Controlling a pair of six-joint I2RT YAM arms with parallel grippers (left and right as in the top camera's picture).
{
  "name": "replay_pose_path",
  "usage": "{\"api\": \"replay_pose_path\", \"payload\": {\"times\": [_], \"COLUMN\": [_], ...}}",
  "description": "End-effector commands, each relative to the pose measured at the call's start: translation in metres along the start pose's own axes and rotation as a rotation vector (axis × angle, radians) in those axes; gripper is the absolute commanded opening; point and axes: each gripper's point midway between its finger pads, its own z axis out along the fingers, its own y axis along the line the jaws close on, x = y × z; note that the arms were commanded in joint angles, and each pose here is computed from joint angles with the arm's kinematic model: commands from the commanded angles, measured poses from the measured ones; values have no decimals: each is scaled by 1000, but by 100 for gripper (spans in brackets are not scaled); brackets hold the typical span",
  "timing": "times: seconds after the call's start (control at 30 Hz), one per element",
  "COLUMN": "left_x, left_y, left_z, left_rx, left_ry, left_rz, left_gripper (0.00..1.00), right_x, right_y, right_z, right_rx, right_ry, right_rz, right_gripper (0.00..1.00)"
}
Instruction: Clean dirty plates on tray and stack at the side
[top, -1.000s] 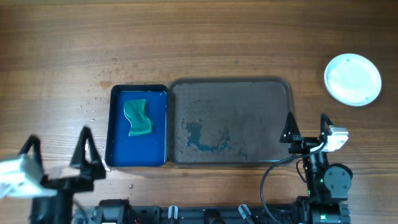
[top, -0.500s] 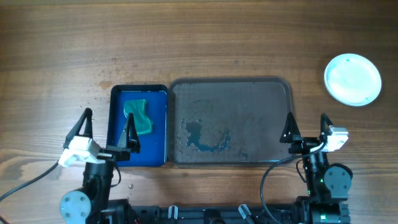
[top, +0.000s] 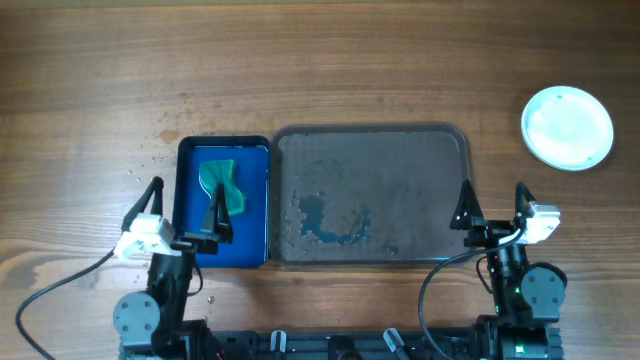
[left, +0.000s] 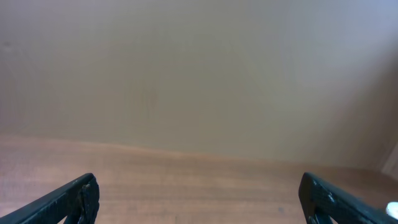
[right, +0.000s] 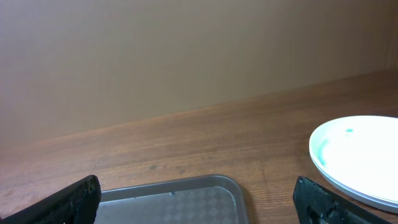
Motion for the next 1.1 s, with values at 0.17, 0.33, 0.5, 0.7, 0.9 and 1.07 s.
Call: {"api": "replay_pose_path", "payload": {"times": [0.17, 0.33, 0.5, 0.7, 0.9, 1.07], "left_x": [33, 38, 75, 78, 78, 78], "left_y": [4, 5, 14, 14, 14, 14], "left_z": [2, 1, -3, -4, -4, -4], "left_rx": [22, 17, -22, -25, -25, -26], "left_ry": [37, 60, 208, 222, 221, 222], "left_rz": [-8, -13, -48, -51, -51, -51], "left_gripper": [100, 100, 100, 100, 100, 100], "right_x": [-2, -2, -2, -2, -2, -1], "right_y": [0, 0, 0, 0, 0, 0], "right_z": [0, 0, 0, 0, 0, 0], "right_rx": [2, 2, 2, 2, 3, 3], "right_ry": [-11, -11, -10, -10, -10, -8], "right_rz": [-17, -17, -17, -18, -17, -18], "right_gripper": [100, 100, 100, 100, 100, 100]}}
